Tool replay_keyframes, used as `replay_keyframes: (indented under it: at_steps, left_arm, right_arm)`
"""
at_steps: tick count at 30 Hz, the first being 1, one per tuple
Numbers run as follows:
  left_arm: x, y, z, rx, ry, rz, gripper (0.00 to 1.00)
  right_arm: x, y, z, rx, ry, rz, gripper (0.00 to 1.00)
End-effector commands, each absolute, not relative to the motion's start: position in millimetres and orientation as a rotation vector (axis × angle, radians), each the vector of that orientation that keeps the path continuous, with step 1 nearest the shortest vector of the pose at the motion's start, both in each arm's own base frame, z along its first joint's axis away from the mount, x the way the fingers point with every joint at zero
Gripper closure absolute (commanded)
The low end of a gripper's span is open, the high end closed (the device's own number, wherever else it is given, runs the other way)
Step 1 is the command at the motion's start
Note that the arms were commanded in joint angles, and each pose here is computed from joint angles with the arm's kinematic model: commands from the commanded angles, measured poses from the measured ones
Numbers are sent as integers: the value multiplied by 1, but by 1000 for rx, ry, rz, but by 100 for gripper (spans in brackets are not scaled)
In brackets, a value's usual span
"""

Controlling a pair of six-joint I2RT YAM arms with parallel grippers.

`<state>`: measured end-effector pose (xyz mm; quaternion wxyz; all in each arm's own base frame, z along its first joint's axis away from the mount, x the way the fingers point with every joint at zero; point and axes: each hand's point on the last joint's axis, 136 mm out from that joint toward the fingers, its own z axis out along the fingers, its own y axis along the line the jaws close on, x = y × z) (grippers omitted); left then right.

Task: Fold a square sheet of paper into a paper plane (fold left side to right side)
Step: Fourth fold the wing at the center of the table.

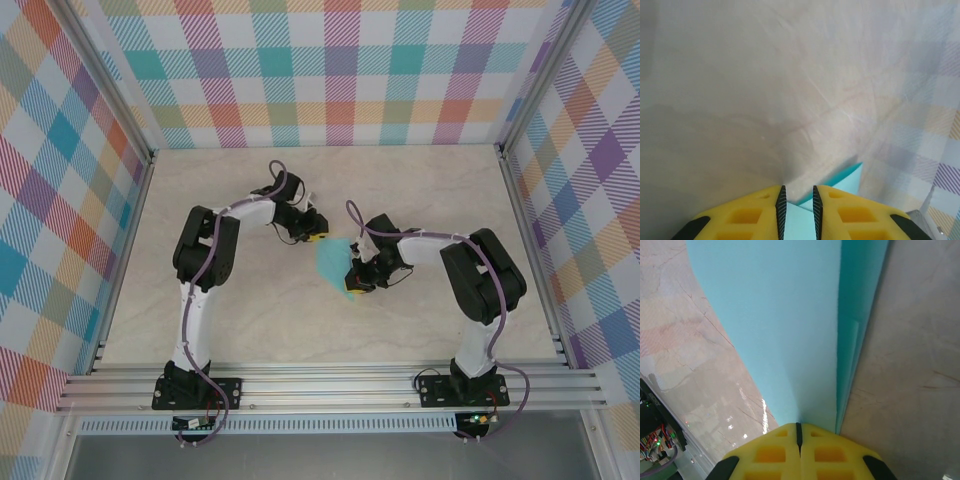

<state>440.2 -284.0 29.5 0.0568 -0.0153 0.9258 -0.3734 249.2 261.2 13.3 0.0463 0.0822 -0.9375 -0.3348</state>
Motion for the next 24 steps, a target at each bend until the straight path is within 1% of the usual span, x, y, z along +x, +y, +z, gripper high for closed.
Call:
replay_keyframes:
  at_steps: [1, 5, 9, 11, 15, 19, 24]
  left_arm:
    - [454, -262, 68, -11, 2703, -1024, 76]
    - [432, -256, 100, 17, 2654, -1034, 76]
    - [388, -266, 106, 75, 2673, -1070, 79]
    - [365, -278, 100, 94, 2694, -1110, 81]
    - [336, -304, 87, 114, 2715, -1185, 83]
    - [326, -319, 67, 74, 2759, -1208, 84]
    - [317, -336, 55, 92, 2791, -1247, 85]
  right_arm:
    - [217, 230, -19, 181, -2833, -754, 100]
    - [219, 230, -21, 180, -2832, -749, 100]
    - [219, 230, -20, 178, -2832, -750, 100]
    - [218, 230, -21, 177, -2831, -747, 100]
    - [219, 230, -21, 176, -2832, -747, 100]
    - [218, 230, -22, 174, -2826, -744, 100]
    - [218, 230, -22, 172, -2823, -742, 100]
